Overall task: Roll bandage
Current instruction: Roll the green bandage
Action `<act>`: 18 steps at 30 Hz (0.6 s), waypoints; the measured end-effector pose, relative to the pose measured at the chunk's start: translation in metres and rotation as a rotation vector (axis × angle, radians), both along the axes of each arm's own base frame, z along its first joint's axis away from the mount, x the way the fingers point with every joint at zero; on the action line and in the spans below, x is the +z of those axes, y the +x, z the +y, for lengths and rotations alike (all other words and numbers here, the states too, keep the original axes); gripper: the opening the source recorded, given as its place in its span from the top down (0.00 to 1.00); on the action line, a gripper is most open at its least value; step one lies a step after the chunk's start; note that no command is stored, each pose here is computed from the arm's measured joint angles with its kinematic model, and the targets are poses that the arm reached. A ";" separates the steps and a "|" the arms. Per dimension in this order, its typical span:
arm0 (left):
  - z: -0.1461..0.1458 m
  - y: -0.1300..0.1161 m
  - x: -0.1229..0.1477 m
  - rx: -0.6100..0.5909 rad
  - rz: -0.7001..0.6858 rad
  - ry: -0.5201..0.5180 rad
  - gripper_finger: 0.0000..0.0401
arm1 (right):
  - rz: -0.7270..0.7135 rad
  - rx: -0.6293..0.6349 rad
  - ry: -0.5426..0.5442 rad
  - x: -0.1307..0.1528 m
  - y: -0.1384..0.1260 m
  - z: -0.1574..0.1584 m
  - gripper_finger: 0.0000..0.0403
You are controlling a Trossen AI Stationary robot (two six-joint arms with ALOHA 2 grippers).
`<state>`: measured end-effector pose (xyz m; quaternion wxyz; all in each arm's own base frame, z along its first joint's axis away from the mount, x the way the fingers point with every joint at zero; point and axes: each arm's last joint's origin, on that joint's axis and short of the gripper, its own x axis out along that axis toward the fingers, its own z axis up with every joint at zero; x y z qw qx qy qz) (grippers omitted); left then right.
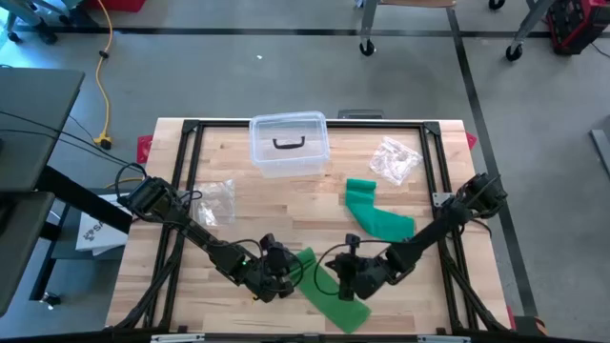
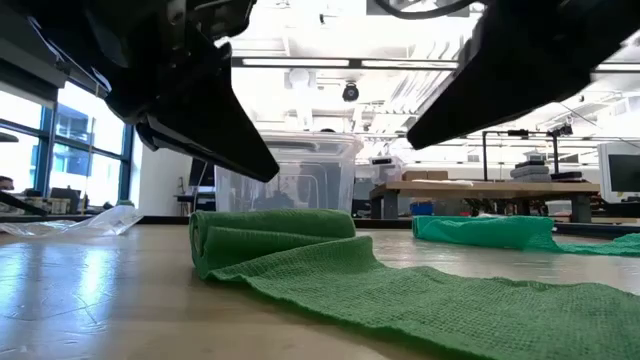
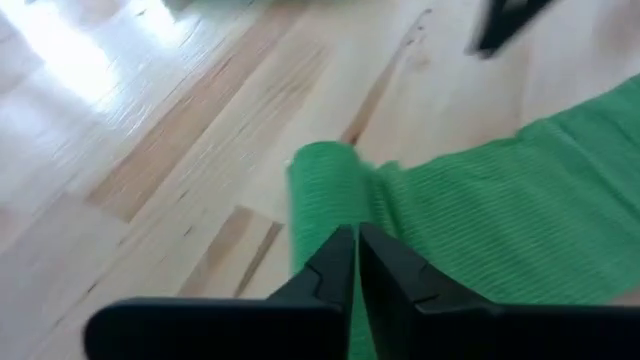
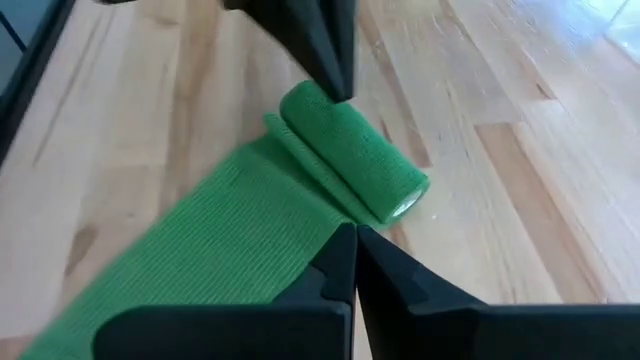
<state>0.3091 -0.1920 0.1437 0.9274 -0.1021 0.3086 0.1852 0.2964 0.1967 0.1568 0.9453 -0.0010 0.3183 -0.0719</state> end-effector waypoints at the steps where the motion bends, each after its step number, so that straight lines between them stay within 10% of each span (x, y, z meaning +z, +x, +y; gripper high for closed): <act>1: 0.003 0.000 -0.001 0.018 0.011 -0.012 0.94 | -0.004 -0.002 0.003 0.000 -0.002 0.003 1.00; 11: 0.024 0.014 -0.005 0.009 0.104 -0.214 0.58 | -0.014 -0.003 0.015 0.000 -0.011 0.014 1.00; 18: 0.026 0.018 -0.022 -0.032 0.197 -0.289 0.52 | -0.015 -0.008 0.030 0.000 -0.012 0.015 1.00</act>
